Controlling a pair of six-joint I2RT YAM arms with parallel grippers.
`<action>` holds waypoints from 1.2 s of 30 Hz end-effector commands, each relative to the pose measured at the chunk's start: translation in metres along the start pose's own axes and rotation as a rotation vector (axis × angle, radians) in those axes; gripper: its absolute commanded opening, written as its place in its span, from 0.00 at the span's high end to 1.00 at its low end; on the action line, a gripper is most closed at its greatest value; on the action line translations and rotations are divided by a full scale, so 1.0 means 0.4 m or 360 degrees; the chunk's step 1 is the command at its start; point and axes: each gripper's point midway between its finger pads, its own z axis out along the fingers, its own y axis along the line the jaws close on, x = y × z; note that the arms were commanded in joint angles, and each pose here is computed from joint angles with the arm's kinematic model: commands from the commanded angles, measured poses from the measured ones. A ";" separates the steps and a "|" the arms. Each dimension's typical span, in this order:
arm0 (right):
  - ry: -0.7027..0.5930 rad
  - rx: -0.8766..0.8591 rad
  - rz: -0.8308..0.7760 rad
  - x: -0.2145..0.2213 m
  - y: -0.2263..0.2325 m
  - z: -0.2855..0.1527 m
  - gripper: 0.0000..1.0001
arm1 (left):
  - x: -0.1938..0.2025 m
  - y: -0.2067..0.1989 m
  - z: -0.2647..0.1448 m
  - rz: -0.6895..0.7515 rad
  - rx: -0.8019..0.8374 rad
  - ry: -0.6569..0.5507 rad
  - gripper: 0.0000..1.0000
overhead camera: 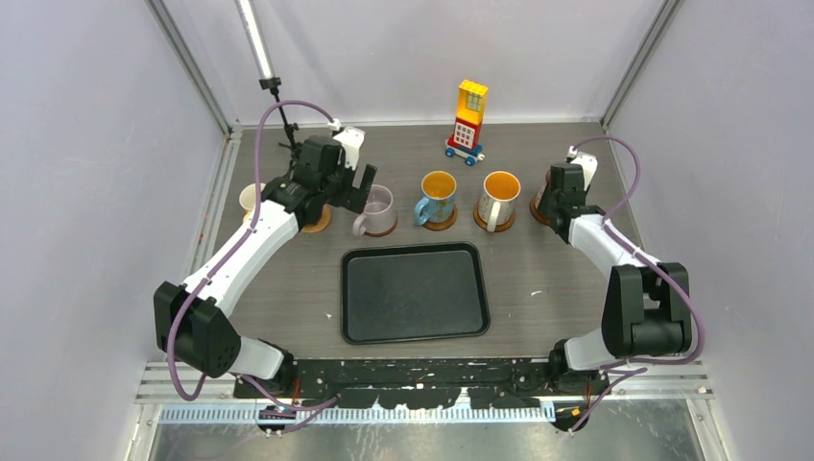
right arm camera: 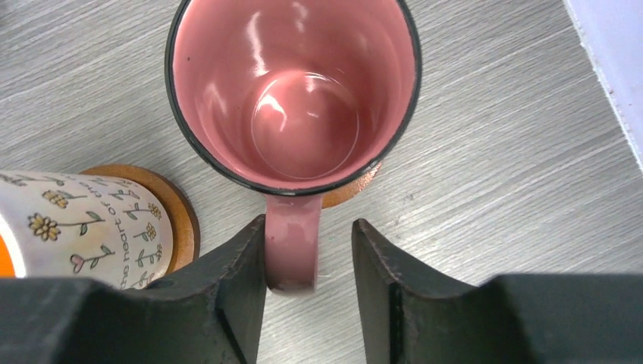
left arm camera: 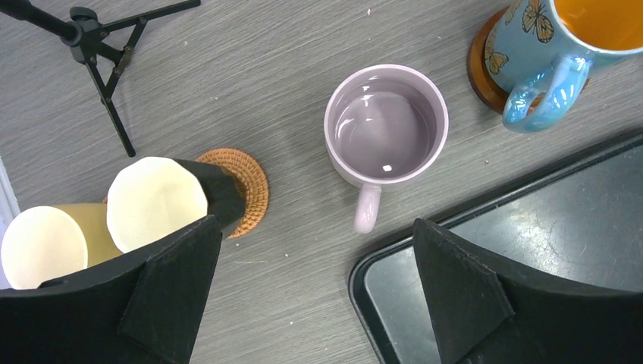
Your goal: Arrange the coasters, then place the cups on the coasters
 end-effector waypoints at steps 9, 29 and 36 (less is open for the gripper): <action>-0.0130 -0.0185 -0.0011 -0.111 0.007 -0.164 0.32 | 0.013 -0.039 -0.051 0.0099 0.0209 0.0053 0.00; 0.0170 -0.0971 -0.0345 -0.178 0.189 -0.371 0.28 | 0.013 0.160 -0.126 -0.0493 0.0394 0.0487 0.00; 0.0266 -0.0951 -0.0375 -0.130 0.191 -0.325 0.28 | 0.117 0.202 -0.140 -0.0369 0.0224 0.0550 0.00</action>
